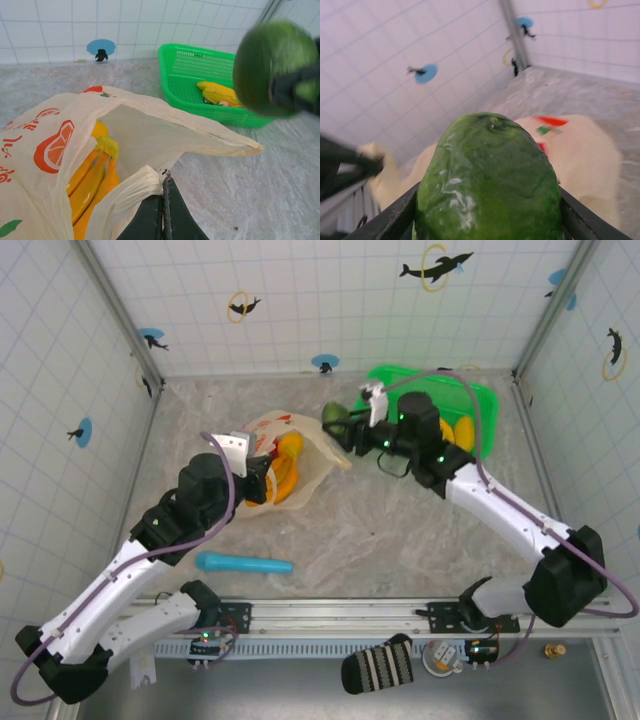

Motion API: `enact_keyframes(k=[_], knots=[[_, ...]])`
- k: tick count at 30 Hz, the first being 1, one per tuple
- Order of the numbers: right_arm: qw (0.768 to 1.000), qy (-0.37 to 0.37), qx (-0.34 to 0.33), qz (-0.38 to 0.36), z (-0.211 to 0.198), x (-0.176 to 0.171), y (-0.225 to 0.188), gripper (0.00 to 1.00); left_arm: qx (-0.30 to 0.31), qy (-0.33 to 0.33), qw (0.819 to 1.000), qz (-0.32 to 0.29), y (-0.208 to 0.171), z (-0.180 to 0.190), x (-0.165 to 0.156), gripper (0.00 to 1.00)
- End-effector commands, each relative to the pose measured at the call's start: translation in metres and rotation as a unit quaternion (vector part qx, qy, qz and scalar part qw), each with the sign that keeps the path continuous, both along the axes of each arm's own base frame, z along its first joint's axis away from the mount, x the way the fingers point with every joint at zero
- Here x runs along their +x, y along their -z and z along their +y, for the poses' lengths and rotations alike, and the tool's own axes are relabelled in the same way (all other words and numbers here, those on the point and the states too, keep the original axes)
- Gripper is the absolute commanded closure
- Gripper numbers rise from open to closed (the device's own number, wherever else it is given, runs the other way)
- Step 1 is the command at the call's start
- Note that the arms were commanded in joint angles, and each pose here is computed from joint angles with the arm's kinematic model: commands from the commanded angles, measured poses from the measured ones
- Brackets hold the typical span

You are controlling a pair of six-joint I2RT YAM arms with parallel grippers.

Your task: Place the fake fruits into the plastic bag and tie a complex knot

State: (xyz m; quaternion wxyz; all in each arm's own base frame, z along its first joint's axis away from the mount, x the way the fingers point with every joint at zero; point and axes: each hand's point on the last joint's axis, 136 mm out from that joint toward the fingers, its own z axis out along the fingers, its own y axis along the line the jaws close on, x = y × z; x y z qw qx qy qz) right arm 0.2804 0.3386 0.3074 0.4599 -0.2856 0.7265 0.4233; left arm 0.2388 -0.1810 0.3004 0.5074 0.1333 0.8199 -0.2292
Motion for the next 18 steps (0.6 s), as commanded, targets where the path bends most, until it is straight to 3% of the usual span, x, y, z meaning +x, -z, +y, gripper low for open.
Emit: enact_keyframes(k=[1,4,9,18], knots=[[0.996,0.004,-0.035,-0.08,0.011,-0.015,0.011,0.42,-0.01,-0.01,1.0,-0.01,-0.014,0.004,-0.001,1.0],[0.995,-0.009,-0.065,-0.078,0.03,-0.029,0.041,0.42,-0.011,-0.01,1.0,-0.011,-0.015,0.003,-0.001,1.0],[0.995,-0.018,-0.093,-0.023,0.064,-0.021,0.09,0.42,-0.012,-0.01,1.0,-0.012,-0.016,0.004,-0.001,1.0],[0.996,-0.059,-0.063,0.037,0.153,0.01,0.12,0.4,-0.018,-0.008,1.0,-0.017,-0.019,0.004,-0.002,1.0]])
